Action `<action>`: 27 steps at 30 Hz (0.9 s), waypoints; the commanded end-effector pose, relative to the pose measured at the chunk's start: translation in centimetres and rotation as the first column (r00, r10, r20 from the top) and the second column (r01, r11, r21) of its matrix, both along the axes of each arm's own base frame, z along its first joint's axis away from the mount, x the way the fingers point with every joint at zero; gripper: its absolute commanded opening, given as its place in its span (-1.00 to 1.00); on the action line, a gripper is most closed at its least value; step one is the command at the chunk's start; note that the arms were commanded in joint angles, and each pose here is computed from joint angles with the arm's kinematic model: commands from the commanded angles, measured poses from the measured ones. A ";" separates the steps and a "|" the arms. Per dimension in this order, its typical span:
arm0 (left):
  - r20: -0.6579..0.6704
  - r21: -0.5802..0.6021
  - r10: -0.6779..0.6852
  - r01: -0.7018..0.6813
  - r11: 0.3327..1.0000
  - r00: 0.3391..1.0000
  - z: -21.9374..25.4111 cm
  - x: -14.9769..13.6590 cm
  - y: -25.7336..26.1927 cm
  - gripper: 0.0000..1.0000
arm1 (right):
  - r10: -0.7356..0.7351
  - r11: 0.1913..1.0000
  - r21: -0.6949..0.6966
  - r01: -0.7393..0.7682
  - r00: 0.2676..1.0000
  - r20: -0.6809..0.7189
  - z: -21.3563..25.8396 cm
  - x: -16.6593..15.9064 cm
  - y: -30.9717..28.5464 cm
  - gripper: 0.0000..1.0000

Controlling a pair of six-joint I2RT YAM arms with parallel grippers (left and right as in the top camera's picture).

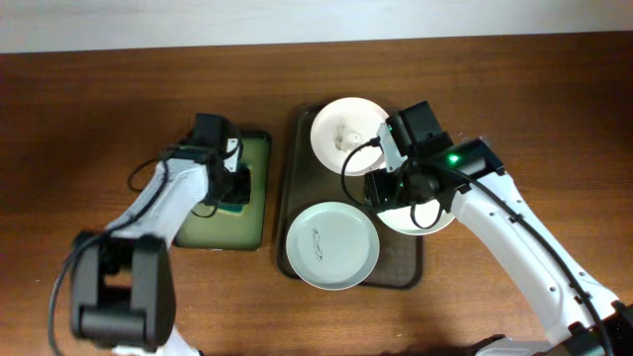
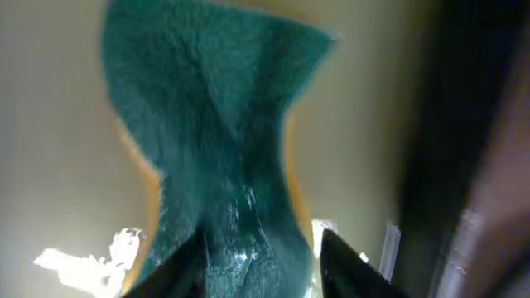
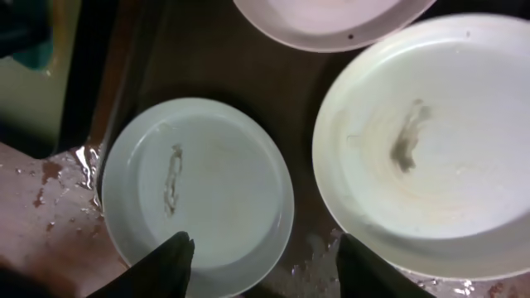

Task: Clean dirty plates on tray and stack at the side
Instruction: 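Grasp the green sponge with left gripper, right plate rim with right gripper, then lift the sponge with the left gripper and scrub the plate held by the right gripper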

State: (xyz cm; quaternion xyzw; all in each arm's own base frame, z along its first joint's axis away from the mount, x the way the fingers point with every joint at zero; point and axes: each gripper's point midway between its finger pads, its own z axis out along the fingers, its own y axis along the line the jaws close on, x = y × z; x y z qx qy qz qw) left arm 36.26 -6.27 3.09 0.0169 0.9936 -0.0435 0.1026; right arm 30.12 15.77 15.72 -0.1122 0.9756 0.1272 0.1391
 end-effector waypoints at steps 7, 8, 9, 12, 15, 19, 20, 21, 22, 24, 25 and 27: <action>-0.119 0.071 0.007 0.002 0.997 0.993 -3.2 -0.5 1.0 -1.00 | -0.139 0.990 0.031 0.140 0.990 -0.032 0.9 0.5 -2.0 0.15; -0.117 0.071 0.006 0.002 0.997 0.993 -1.6 -0.2 0.9 -0.82 | -0.202 0.978 0.049 0.204 0.978 -0.045 0.9 1.1 -3.4 0.16; -0.110 0.070 0.006 0.002 0.998 0.994 -0.6 0.1 0.9 -0.48 | -0.241 0.966 0.077 0.245 0.969 -0.060 1.0 1.5 -4.5 0.15; -0.056 0.073 0.008 -0.004 0.997 0.998 2.0 1.4 0.9 0.07 | -0.359 0.905 0.200 0.376 0.926 -0.117 1.7 2.7 -9.2 0.22; -0.038 0.124 0.021 -0.016 0.992 0.999 1.3 1.9 1.9 0.02 | -0.371 0.898 0.187 0.399 0.913 -0.169 1.1 1.0 -12.9 0.29; -0.032 0.103 0.017 -0.014 0.995 0.999 -3.0 1.7 1.5 -0.30 | -0.411 0.891 0.094 0.443 0.879 -0.242 -2.2 -1.1 -14.0 0.34; -0.043 0.104 0.017 -0.013 0.995 0.999 -3.6 1.5 1.5 -0.55 | -0.411 0.892 0.093 0.443 0.878 -0.247 -2.7 -1.3 -14.0 0.34; -0.063 0.103 0.016 -0.010 0.995 0.998 -4.3 1.3 1.5 -1.00 | -0.411 0.891 0.089 0.444 0.875 -0.256 -3.7 -1.6 -13.9 0.36; -0.067 0.104 0.016 -0.009 0.995 0.998 -4.3 1.2 1.5 -1.00 | -0.412 0.891 0.084 0.445 0.874 -0.260 -4.3 -1.6 -14.0 0.38; -0.063 0.103 0.016 -0.009 0.995 0.998 -3.5 1.4 1.5 -1.00 | -0.431 0.892 0.034 0.451 0.869 -0.241 -5.3 -1.4 -14.9 0.40; -0.061 0.102 0.015 -0.009 0.995 0.998 -2.8 1.7 1.4 -1.00 | -0.444 0.890 0.000 0.455 0.868 -0.222 -5.8 -1.0 -15.6 0.40; -0.051 0.064 0.007 -0.004 0.998 0.999 0.3 2.7 0.6 -1.00 | -0.464 0.885 -0.047 0.463 0.869 -0.169 -6.8 0.6 -16.9 0.41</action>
